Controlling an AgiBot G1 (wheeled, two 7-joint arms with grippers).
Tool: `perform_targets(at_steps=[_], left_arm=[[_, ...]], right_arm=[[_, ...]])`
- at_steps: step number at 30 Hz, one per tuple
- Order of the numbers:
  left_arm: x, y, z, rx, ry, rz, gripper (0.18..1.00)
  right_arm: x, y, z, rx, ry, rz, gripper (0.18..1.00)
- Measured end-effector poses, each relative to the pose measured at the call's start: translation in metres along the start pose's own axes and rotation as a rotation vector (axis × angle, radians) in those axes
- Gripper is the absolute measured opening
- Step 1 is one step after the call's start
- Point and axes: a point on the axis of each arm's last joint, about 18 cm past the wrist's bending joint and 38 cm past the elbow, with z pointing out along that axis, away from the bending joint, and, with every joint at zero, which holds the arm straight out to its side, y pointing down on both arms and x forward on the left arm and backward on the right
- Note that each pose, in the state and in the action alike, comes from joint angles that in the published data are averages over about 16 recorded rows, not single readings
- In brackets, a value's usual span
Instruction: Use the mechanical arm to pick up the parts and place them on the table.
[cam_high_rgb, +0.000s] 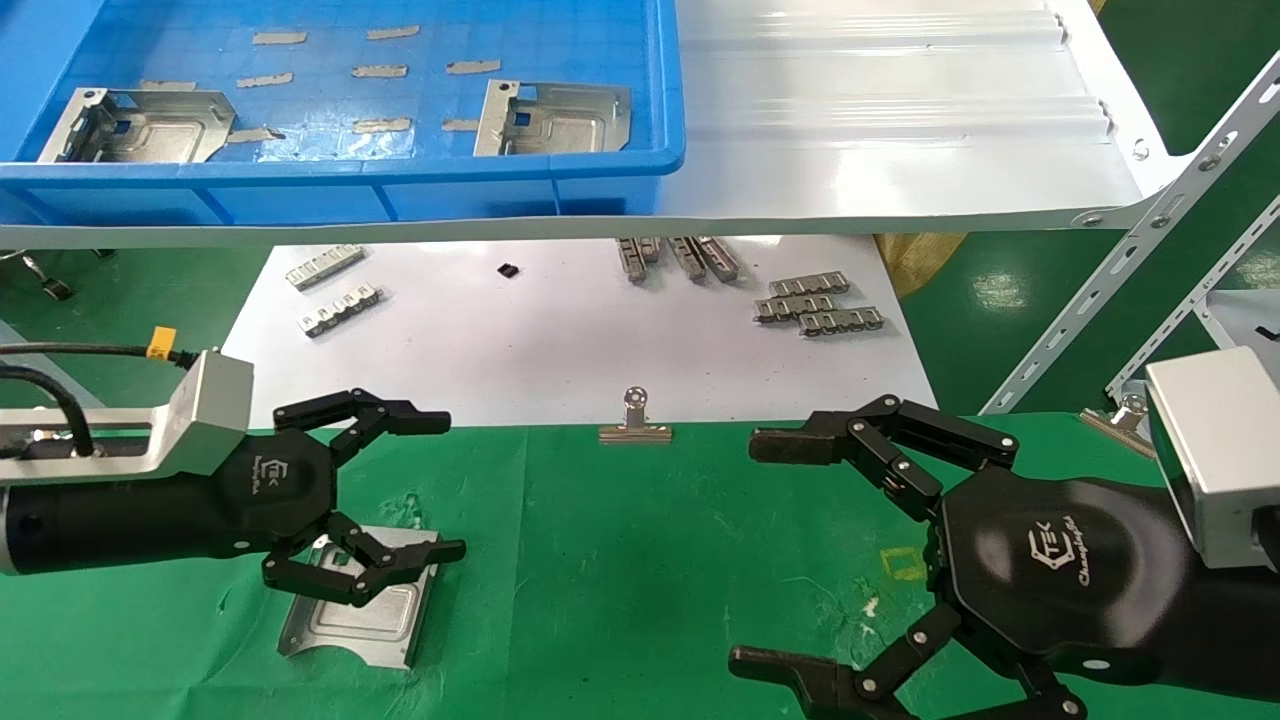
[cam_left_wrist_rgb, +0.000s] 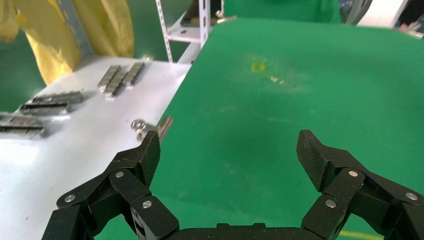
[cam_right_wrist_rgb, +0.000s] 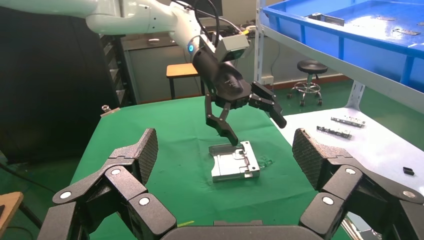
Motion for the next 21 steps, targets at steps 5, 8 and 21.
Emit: perform_targets(at_steps=[5,8,21], left_arm=[[0.008,-0.008,0.002,0.044,0.012,-0.015,1.001],[0.014,-0.013,0.003,0.068,0.019,-0.022,1.001],[0.037,-0.037,0.0,0.156,0.047,-0.044,1.001]], right_arm=[[0.0,0.0,0.0,0.0,0.0,0.0,1.001],[0.0,0.0,0.0,0.0,0.0,0.0,1.001],[0.0,0.0,0.0,0.0,0.0,0.0,1.001]])
